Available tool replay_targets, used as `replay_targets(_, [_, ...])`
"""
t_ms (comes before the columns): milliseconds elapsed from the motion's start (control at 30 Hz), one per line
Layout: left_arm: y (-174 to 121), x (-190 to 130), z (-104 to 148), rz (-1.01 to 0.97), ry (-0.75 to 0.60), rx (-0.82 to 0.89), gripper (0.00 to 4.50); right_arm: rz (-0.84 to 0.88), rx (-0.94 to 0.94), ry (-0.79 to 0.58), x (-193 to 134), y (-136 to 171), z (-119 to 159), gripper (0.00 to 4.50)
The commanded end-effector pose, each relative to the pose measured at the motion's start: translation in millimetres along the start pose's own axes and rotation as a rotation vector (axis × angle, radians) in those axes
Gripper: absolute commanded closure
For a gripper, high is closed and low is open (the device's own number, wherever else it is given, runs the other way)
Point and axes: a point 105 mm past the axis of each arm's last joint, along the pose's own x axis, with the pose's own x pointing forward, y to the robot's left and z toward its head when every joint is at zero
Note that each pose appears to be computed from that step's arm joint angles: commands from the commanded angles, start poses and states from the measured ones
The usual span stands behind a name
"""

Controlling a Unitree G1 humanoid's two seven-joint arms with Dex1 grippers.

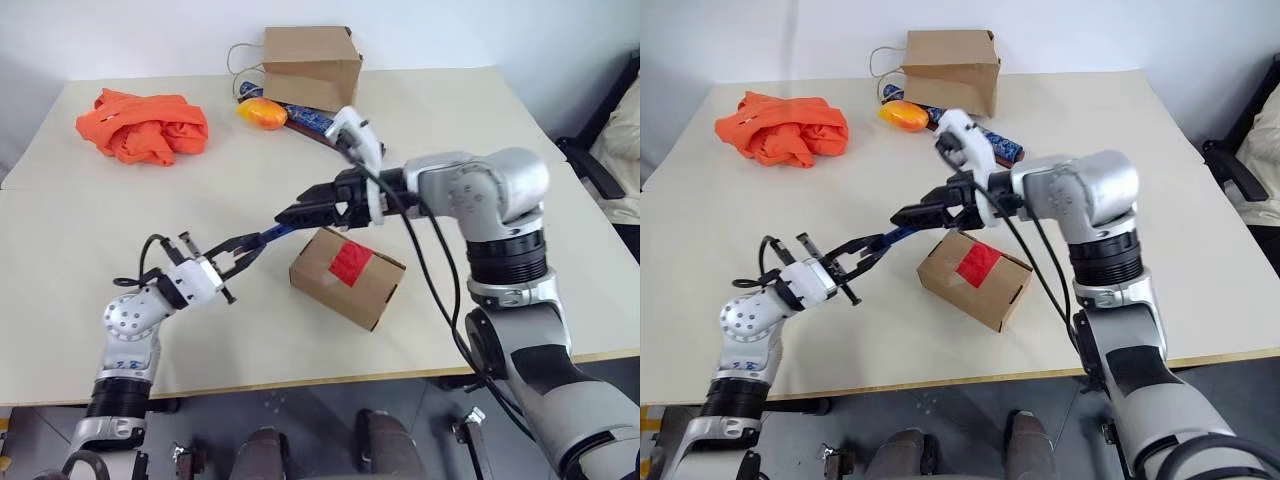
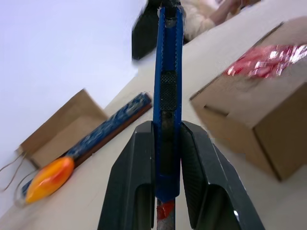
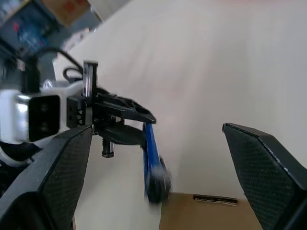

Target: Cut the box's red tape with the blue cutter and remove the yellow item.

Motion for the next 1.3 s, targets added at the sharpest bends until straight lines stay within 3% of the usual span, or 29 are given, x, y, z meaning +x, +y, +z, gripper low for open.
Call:
replay_targets(33, [6.2,0.3,6.5,0.022,-0.036,0.021,4.06,0.018,-0.052,-0.014,0.1,5.1,9.9,0.03])
replay_targets(267, [4.3,2.0,8.4,0.019,-0.044,0.025,4.06,0.059,-0.058,0.033,4.3,8.1,3.8,0.03])
replay_targets(367, [5.2,1.3,8.4,0.021,-0.044,0.027,4.06,0.068,-0.062,0.043,4.0,8.8,4.1,0.6])
replay_targets(733, [7.1,2.5,7.9,0.025,-0.04,0.032,4.06,0.075,-0.1,0.094,2.0,8.5,-1.3,4.31])
replay_targets(1000, [14.7,6.3,4.7,0.046,-0.024,0.034,4.06,0.072,-0.162,0.131,-0.1,5.8,-8.8,4.36])
replay_targets(1100, [16.9,6.1,-2.4,0.03,0.018,-0.052,4.06,0.059,-0.166,0.112,-0.6,3.9,-6.0,4.36])
replay_targets(1300, [37.7,-12.7,-11.2,0.077,0.14,-0.146,2.23,-0.014,-0.155,0.009,-13.6,-5.6,13.7,4.36])
